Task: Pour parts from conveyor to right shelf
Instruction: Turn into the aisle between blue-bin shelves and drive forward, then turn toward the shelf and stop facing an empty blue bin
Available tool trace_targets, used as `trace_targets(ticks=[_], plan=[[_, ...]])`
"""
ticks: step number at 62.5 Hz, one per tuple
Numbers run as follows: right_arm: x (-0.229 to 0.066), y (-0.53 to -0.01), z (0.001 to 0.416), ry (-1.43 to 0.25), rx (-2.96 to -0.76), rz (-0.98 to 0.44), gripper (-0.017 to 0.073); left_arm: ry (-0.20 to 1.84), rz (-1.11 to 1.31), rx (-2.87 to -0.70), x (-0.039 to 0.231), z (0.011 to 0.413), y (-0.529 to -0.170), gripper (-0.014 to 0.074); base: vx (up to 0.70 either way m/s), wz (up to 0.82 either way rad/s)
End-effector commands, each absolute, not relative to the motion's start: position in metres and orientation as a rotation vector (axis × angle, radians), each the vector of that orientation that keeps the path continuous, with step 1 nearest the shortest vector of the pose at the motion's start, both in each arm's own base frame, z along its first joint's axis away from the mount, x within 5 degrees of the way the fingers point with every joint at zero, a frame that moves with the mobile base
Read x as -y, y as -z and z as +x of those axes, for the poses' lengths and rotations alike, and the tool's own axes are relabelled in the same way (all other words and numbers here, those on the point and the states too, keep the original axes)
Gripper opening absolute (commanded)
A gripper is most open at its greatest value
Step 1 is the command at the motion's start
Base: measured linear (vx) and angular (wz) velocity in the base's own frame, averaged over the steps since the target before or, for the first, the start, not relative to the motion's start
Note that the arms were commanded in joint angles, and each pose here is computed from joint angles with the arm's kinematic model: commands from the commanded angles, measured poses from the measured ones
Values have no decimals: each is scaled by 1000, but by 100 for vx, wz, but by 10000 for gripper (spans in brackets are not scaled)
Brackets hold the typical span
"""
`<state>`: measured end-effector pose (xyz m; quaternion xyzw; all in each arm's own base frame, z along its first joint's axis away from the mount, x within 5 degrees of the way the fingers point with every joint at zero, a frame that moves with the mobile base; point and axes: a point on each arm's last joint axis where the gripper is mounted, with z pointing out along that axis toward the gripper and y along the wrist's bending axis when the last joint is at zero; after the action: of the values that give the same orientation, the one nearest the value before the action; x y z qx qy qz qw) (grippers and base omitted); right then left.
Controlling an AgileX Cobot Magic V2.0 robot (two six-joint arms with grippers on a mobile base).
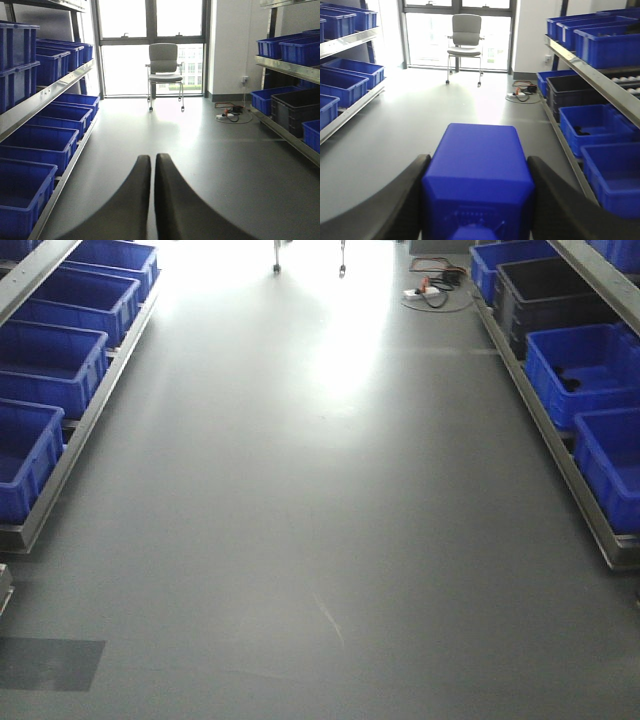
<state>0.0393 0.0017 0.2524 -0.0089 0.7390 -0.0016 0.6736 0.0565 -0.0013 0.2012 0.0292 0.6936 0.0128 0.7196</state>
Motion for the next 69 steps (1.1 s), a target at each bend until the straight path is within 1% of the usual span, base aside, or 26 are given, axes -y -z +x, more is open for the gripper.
trace_targets(ticks=[1, 18, 47, 69], plan=[[-1, -268, 39, 12, -1568, -20, -5, -23, 60, -1473, 2, 56, -199, -6, 47, 25], [-1, -268, 39, 12, -1568, -20, -5, -23, 60, -1473, 2, 56, -199, -6, 41, 49], [-1, -268, 39, 11, -1568, -21, -5, -23, 60, -1473, 2, 56, -199, -6, 27, 92], [-1, -268, 39, 11, -1568, -21, -5, -23, 60, -1473, 2, 56, -199, -6, 19, 76]])
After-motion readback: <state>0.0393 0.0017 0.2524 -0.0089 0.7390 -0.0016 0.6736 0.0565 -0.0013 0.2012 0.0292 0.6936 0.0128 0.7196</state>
